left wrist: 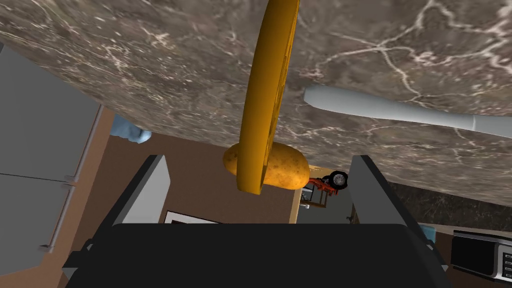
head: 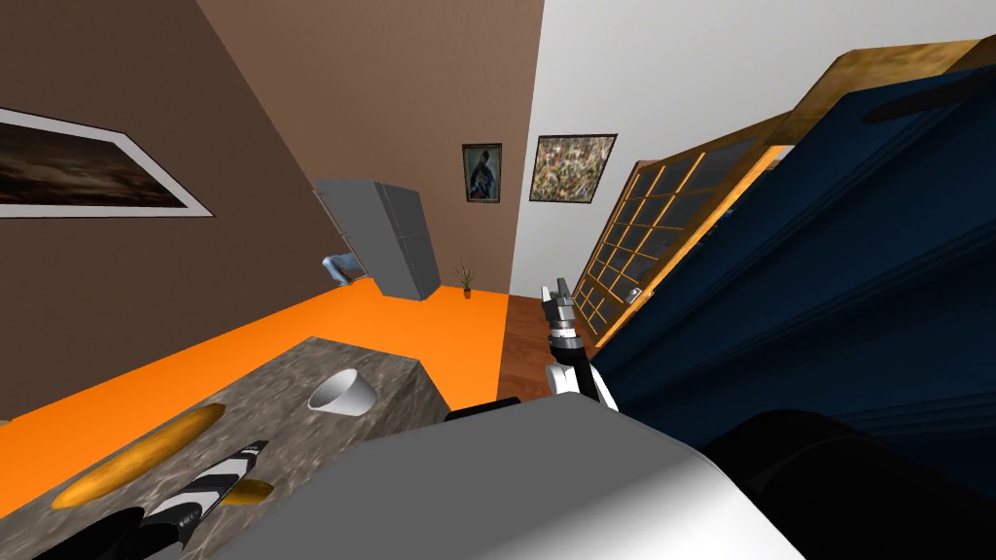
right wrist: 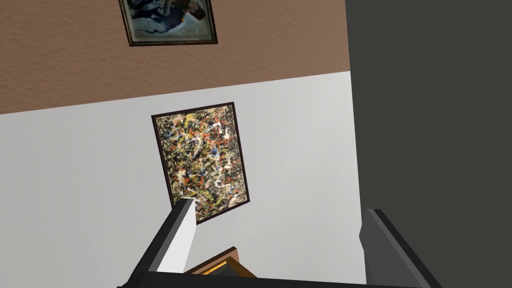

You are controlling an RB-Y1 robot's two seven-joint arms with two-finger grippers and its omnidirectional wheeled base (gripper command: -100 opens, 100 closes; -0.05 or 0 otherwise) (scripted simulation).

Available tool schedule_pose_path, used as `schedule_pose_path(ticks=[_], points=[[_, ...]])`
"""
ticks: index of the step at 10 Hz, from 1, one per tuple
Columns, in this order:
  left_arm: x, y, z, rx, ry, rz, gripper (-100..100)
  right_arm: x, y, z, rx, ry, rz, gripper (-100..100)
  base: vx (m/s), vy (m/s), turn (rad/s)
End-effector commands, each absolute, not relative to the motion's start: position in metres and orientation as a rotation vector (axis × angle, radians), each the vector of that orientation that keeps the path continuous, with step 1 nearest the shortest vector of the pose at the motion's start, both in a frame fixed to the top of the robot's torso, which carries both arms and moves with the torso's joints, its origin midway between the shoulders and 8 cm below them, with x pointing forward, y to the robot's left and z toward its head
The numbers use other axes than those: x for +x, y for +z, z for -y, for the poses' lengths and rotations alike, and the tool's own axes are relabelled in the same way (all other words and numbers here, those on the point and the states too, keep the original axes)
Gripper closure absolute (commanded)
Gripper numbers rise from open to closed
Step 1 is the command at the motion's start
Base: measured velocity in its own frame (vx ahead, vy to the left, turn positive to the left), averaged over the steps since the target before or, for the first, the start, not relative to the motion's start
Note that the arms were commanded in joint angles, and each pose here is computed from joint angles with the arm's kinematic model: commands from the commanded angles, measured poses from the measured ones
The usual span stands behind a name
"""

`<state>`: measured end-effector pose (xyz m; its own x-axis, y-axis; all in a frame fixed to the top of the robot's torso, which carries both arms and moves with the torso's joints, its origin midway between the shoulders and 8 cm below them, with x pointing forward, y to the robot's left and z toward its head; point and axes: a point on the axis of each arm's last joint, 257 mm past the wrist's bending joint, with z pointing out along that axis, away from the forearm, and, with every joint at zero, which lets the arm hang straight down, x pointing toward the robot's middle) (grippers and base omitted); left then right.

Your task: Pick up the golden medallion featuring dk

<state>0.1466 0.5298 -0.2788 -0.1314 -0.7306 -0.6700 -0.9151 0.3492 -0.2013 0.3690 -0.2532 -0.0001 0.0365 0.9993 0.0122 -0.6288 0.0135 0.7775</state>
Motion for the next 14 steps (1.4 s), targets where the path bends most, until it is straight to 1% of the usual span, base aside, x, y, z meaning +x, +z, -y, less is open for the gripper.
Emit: schedule_pose_path(ticks=[1, 6, 9, 10, 11, 14], points=[[0.136, -0.282, -0.53, -1.453, 0.362, -1.937, -100, 0.369, 0.0, 0.253, 0.714, 1.428, -0.671, 0, 0.06, -0.008, -0.021], [0.086, -0.296, -0.532, -1.528, 0.489, -2.044, -100, 0.369, 0.0, 0.253, 0.714, 1.428, -0.671, 0, 0.066, -0.007, -0.041], [0.079, -0.297, -0.532, -1.538, 0.51, -2.061, -100, 0.369, 0.0, 0.253, 0.714, 1.428, -0.671, 0, 0.046, -0.006, -0.023], [0.078, -0.297, -0.532, -1.54, 0.513, -2.064, 0, 0.369, 0.0, 0.253, 0.714, 1.429, -0.671, 0, 0.0, 0.0, 0.0], [0.079, -0.305, -0.536, -1.543, 0.512, -2.06, -100, 0.369, 0.0, 0.253, 0.714, 1.429, -0.671, 0, -0.005, 0.008, -0.023], [0.082, -0.316, -0.542, -1.548, 0.511, -2.054, -100, 0.369, 0.0, 0.253, 0.714, 1.429, -0.671, 0, -0.012, 0.013, -0.026]])
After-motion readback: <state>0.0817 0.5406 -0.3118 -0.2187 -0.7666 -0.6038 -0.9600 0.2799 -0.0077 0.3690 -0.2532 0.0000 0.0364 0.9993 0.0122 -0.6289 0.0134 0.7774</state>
